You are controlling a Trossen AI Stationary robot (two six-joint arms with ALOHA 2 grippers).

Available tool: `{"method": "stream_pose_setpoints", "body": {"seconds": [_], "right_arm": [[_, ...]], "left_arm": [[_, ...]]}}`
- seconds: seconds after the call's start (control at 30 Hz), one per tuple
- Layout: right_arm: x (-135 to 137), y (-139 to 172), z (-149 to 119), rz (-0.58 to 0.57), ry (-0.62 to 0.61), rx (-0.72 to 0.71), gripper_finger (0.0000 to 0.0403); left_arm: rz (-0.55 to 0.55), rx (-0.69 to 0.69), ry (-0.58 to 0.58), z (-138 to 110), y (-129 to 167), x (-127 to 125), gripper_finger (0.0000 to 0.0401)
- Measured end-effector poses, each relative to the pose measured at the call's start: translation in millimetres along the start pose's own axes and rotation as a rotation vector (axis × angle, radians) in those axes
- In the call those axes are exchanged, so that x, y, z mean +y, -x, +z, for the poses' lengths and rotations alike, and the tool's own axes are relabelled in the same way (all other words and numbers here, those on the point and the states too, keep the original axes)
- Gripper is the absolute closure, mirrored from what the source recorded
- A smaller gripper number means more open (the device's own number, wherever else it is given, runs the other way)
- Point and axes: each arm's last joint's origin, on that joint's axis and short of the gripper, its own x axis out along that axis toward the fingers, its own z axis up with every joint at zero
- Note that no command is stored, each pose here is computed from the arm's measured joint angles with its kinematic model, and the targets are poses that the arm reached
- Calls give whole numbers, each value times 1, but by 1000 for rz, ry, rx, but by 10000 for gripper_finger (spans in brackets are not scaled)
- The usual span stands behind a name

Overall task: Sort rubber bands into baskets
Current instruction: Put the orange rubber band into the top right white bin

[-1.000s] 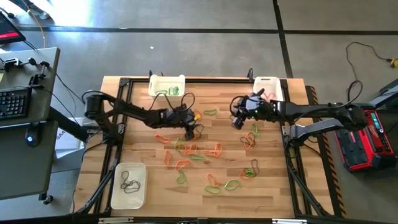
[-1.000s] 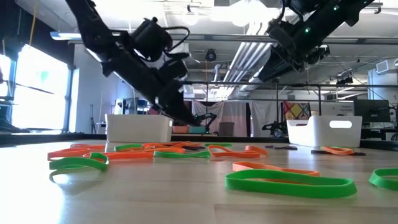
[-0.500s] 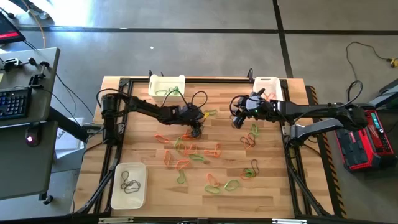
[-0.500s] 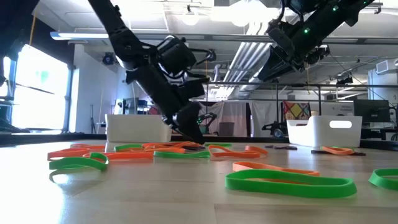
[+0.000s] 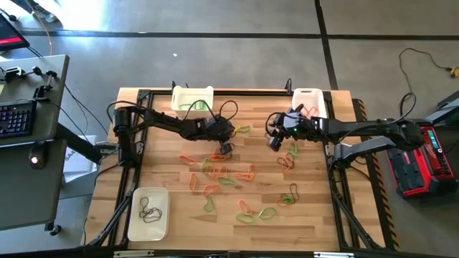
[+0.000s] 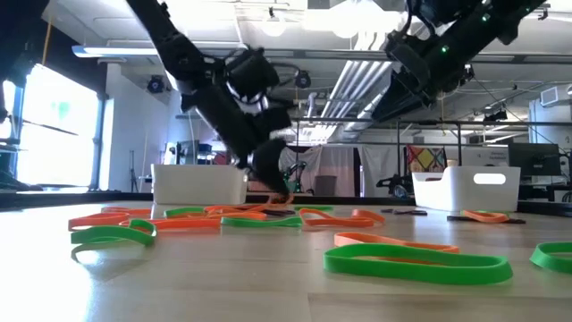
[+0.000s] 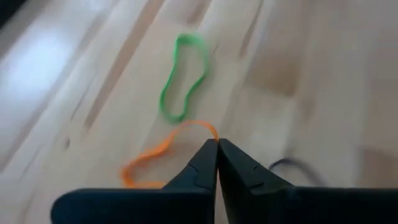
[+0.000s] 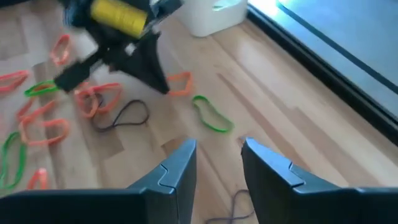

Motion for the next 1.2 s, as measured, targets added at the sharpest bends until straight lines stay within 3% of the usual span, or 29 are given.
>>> {"method": "stream_pose_setpoints", "body": {"seconds": [0.23,0.4,0.6,0.83,1.0,1.2], "right_arm": [[14,-9,-23,115,41,-159,280],[23,-8,-33,182,44,-299,244],[31,-14,-32,144,90,-368,190],[37,-24,-32,153,117,-419,183],[40,-30,-33,187,122,-424,206],[41,-31,-33,196,123,-425,293]], "left_arm": [[-135,-168,58,30,35,-4,400],[-242,-322,74,48,52,-11,401],[-381,-434,74,59,62,-23,401],[-414,-458,69,61,65,-34,401],[-437,-469,61,61,67,-37,401],[-458,-509,56,65,69,-37,401]]}}
